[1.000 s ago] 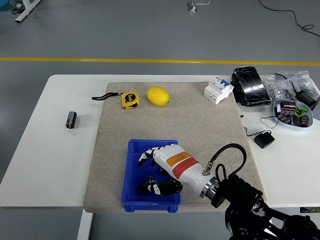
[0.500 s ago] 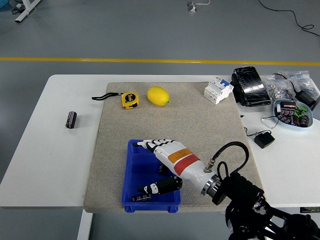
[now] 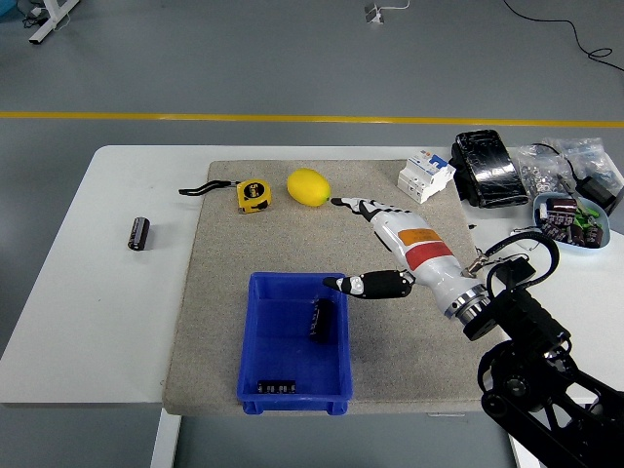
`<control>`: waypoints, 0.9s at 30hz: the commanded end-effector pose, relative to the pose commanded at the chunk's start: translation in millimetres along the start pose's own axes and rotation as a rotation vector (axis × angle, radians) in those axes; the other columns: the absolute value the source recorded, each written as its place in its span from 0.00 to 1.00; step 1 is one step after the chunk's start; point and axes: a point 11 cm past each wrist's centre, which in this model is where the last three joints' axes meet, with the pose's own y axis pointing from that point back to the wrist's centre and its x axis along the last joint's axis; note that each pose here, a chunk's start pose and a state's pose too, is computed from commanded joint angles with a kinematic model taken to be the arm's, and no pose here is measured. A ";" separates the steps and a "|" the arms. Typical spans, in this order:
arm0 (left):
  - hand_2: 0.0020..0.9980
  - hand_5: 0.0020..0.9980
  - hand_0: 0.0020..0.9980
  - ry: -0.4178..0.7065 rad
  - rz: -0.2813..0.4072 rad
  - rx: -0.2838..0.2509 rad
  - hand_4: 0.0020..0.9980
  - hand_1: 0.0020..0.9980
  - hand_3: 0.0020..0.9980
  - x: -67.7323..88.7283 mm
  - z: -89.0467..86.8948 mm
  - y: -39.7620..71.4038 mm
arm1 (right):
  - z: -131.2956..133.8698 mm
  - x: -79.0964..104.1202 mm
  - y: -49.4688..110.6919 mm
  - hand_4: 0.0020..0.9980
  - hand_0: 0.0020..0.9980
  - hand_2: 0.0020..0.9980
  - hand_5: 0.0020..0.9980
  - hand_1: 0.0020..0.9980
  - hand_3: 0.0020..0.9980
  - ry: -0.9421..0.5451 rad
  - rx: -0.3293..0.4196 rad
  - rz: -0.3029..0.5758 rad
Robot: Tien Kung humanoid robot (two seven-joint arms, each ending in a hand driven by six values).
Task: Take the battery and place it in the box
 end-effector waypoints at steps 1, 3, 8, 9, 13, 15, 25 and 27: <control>0.71 0.65 0.69 0.000 0.000 0.000 0.64 0.66 0.62 -0.1 -0.2 0.0 | 6.2 5.7 -0.2 1.00 0.80 0.91 0.46 0.81 0.89 -0.015 -0.015 0.019; 0.71 0.65 0.69 -0.001 0.000 0.001 0.64 0.66 0.62 -0.3 -0.5 0.0 | 19.3 17.4 0.2 1.00 0.80 0.91 0.46 0.81 0.89 -0.058 -0.049 0.059; 0.71 0.65 0.69 -0.001 -0.001 0.002 0.64 0.67 0.62 -1.0 -0.9 0.0 | 47.7 42.5 8.1 1.00 0.81 0.91 0.48 0.81 0.88 -0.171 -0.116 0.154; 0.71 0.65 0.69 -0.001 -0.001 0.002 0.64 0.67 0.62 -1.2 -0.8 0.0 | 53.6 45.9 10.5 1.00 0.81 0.91 0.48 0.81 0.88 -0.195 -0.128 0.174; 0.71 0.65 0.69 -0.003 -0.001 0.000 0.64 0.67 0.62 -1.4 0.1 0.2 | 74.2 55.1 20.8 1.00 0.81 0.91 0.70 0.82 0.89 -0.336 -0.164 0.255; 0.71 0.65 0.69 -0.009 0.001 -0.002 0.64 0.67 0.62 -0.5 2.2 0.3 | 86.3 61.1 28.9 1.00 0.81 0.91 0.70 0.82 0.89 -0.408 -0.189 0.329; 0.71 0.65 0.69 -0.005 0.009 -0.018 0.64 0.66 0.62 2.0 10.2 0.9 | 127.6 57.3 50.6 1.00 0.84 0.86 1.00 0.83 0.89 -0.824 -0.280 0.385; 0.71 0.65 0.69 -0.005 0.011 -0.021 0.64 0.66 0.62 2.7 12.0 1.0 | 133.1 48.8 54.8 1.00 0.84 0.86 1.00 0.83 0.89 -0.907 -0.305 0.382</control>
